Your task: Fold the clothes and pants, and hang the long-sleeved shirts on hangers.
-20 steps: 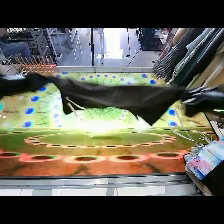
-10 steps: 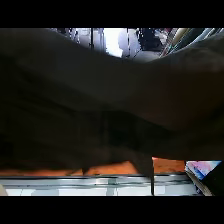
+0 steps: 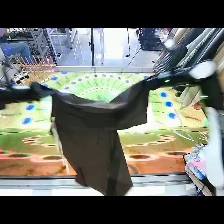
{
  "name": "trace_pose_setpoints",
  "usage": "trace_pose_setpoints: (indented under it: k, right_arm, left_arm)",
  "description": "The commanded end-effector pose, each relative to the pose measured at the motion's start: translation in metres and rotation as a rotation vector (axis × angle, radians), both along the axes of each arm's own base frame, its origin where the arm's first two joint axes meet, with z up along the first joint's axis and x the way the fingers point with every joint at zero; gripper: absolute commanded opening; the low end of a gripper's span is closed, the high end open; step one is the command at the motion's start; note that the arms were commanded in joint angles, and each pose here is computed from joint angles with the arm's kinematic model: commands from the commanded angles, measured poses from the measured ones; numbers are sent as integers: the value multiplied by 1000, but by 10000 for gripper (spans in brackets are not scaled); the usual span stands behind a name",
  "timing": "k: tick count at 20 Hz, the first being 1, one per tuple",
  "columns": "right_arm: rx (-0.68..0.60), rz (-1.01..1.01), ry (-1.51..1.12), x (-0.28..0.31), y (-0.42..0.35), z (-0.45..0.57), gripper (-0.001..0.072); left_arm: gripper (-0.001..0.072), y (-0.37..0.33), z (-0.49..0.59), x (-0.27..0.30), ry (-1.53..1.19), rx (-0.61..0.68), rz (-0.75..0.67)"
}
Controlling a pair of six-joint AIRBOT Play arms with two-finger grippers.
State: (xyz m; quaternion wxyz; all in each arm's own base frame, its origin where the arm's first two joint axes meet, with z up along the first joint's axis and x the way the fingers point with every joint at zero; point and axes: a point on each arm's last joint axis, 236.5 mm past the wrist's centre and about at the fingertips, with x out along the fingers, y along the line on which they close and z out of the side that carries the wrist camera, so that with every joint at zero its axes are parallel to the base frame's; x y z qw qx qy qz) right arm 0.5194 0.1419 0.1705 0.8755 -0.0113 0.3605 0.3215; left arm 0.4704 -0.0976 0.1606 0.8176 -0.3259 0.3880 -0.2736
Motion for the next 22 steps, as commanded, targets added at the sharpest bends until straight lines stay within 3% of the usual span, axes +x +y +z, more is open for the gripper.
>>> trace_pose_setpoints:
  k: [1, 4, 7, 10, 12, 14, 18, 22]
  right_arm:
    - [18, -115, 70, 61, -5, -94, 7]
    - [21, -141, -6, 75, -9, -75, 6]
    - [9, -61, 5, 53, 0, -42, 7]
    - [-24, 65, 132, -8, 9, -22, 7]
    - [-43, 153, 373, -75, 14, -30, 7]
    - [-90, 255, 603, -137, 22, -48, 7]
    - [-137, 391, 814, -216, 55, -90, 6]
    - [-198, 500, 1040, -294, 66, -139, 5]
  left_arm:
    - [12, -6, -118, 55, 164, -55, 107]
    - [12, -2, -123, 79, 130, -97, 152]
    - [12, 11, -101, 87, 82, -99, 160]
    - [11, 19, -84, 73, 96, -129, 85]
    - [11, 25, -92, 42, 172, -123, -20]
    - [11, 42, -121, 8, 307, -20, -84]
    - [11, 89, -177, -47, 507, 282, -180]
    - [11, 113, -202, -69, 602, 410, -220]
